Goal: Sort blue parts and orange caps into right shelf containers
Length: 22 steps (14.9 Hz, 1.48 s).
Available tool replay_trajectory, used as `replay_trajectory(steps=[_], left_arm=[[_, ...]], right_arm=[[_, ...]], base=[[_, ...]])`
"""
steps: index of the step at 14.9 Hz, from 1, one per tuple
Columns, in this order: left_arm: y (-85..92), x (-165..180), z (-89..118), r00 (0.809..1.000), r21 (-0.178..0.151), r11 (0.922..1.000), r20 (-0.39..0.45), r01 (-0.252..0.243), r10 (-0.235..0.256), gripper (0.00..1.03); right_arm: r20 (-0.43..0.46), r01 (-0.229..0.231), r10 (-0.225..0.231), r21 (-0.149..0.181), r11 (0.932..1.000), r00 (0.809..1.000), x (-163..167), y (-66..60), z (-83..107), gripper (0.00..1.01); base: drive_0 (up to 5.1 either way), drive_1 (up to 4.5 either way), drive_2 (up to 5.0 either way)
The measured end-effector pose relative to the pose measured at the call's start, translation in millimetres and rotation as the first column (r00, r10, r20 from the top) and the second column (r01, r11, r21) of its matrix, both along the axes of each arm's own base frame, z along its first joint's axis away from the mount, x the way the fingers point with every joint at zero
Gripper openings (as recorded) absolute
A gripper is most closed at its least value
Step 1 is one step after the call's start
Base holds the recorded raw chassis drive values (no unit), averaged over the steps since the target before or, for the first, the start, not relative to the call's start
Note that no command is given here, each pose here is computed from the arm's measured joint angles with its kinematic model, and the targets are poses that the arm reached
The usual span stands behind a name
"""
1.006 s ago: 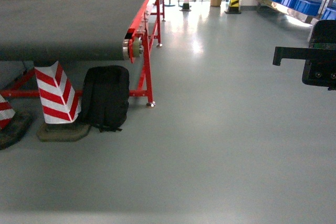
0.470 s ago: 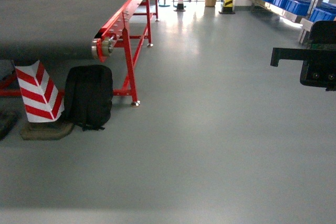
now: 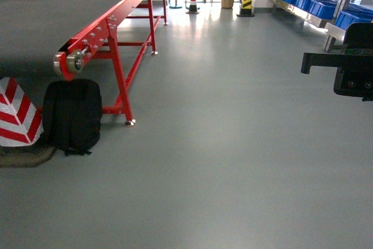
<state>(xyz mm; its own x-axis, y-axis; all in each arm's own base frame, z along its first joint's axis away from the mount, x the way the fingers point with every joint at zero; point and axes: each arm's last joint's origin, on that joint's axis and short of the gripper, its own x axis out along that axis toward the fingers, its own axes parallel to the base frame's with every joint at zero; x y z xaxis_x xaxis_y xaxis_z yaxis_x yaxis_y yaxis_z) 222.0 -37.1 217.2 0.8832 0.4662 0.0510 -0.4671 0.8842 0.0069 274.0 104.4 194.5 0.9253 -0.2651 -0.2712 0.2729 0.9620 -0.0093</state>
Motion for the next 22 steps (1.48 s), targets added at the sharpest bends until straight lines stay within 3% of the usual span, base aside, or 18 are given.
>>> replay_trajectory(steps=[22], left_arm=[[0.2,0.1,-0.3,1.000,0.000,1.0000,-0.002,-0.002,0.002,0.41]], right_arm=[[0.002,0.000,0.000,0.001,1.0000,1.000,0.1,0.0,0.2,0.41]], base=[[3.8,0.96,-4.7]])
